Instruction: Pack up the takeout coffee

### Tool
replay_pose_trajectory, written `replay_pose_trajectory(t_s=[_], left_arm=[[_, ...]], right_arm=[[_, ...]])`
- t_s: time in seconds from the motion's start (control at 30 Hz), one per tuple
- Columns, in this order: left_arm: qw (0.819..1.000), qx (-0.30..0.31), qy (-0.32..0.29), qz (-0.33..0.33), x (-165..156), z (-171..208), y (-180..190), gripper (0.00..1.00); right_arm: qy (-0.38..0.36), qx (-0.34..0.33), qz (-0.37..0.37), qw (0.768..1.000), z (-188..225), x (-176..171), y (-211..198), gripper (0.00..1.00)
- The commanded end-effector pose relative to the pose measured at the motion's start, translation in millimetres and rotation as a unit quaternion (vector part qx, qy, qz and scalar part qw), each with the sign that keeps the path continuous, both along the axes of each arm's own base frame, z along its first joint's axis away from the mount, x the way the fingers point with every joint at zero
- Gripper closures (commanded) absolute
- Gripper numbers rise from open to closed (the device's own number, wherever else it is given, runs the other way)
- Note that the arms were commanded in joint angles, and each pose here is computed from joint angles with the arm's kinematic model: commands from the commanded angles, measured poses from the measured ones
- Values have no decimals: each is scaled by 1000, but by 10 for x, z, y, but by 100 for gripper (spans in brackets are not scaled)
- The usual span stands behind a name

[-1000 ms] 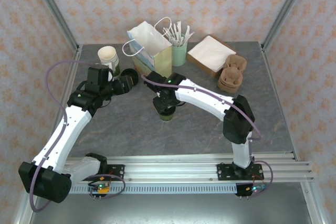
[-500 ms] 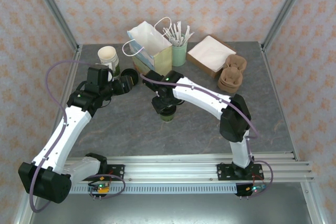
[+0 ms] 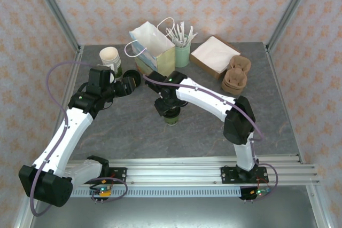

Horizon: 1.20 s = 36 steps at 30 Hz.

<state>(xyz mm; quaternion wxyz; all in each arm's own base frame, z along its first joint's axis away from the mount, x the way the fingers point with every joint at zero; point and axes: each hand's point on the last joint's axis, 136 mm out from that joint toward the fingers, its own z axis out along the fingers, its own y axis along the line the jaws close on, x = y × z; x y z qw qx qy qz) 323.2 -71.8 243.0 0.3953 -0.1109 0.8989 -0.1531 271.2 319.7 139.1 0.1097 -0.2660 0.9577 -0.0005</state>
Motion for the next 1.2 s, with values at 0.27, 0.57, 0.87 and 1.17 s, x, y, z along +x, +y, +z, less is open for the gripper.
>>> replay_pose_trajectory(t_s=[0.27, 0.57, 0.87, 1.17], left_arm=[[1000, -7, 8, -4, -50, -60, -9, 24], [1000, -9, 10, -5, -37, -73, -19, 24], [1000, -7, 12, -6, -36, -86, -18, 24], [1000, -17, 9, -13, -20, -69, -66, 24]], right_arm=[[3, 50, -28, 998, -4, -80, -50, 23], [-3, 75, -37, 996, 95, -72, -25, 21], [-8, 77, -41, 996, 173, -57, -46, 17], [-39, 107, -44, 992, 569, -48, -150, 16]])
